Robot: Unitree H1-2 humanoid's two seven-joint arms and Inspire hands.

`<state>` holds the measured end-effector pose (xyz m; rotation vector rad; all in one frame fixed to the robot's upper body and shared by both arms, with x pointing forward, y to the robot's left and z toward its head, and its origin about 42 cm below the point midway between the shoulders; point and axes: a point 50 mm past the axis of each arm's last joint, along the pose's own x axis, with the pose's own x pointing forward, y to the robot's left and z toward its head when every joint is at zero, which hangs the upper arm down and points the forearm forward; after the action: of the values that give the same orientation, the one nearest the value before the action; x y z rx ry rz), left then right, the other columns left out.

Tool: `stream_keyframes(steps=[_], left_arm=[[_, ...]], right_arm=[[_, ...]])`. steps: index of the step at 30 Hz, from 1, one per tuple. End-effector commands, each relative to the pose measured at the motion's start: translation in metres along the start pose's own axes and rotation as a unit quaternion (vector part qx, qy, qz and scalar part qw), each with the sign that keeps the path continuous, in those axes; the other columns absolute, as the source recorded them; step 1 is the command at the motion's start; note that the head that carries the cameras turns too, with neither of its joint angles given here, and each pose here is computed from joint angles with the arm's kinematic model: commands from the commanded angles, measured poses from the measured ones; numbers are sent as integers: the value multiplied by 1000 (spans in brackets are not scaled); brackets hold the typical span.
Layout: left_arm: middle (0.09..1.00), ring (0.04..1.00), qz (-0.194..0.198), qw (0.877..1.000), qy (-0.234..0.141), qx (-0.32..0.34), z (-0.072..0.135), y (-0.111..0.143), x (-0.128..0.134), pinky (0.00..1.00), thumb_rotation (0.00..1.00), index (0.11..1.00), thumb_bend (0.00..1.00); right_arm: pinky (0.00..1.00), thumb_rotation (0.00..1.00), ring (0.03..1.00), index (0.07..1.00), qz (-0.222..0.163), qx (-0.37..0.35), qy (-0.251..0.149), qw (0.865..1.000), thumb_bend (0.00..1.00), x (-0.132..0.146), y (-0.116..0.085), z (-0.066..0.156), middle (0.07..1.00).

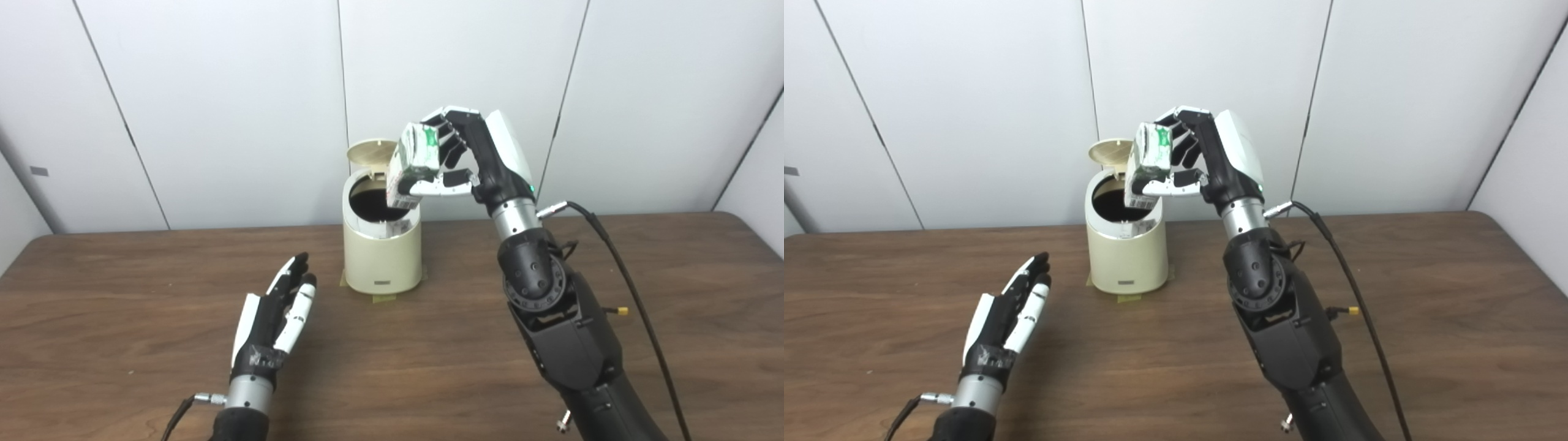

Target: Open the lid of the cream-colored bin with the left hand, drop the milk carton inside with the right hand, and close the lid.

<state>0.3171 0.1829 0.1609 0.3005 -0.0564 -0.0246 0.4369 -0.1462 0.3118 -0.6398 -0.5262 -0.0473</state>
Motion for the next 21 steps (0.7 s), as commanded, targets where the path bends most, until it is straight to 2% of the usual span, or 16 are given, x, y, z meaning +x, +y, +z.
stream_keyframes(steps=[1, 6, 14, 21], left_arm=[[921, 934, 9, 999, -39, -4, 14, -3, 4, 918, 872, 928, 406], [908, 927, 13, 999, -35, -12, 14, -7, 1, 915, 860, 930, 422], [906, 930, 20, 999, -37, -3, 13, -4, -2, 922, 866, 925, 407], [912, 930, 19, 999, -36, -4, 11, -6, -4, 919, 865, 927, 419]], right_arm=[[320, 0, 390, 521, -34, 8, -79, 996, 518, 25, -13, 39, 478], [320, 0, 388, 520, -22, 17, -84, 996, 517, 33, 3, 38, 484], [336, 0, 397, 515, -8, 28, -58, 998, 519, 45, 21, 23, 480], [350, 0, 403, 510, -14, 20, -53, 998, 519, 52, 25, 9, 489]])
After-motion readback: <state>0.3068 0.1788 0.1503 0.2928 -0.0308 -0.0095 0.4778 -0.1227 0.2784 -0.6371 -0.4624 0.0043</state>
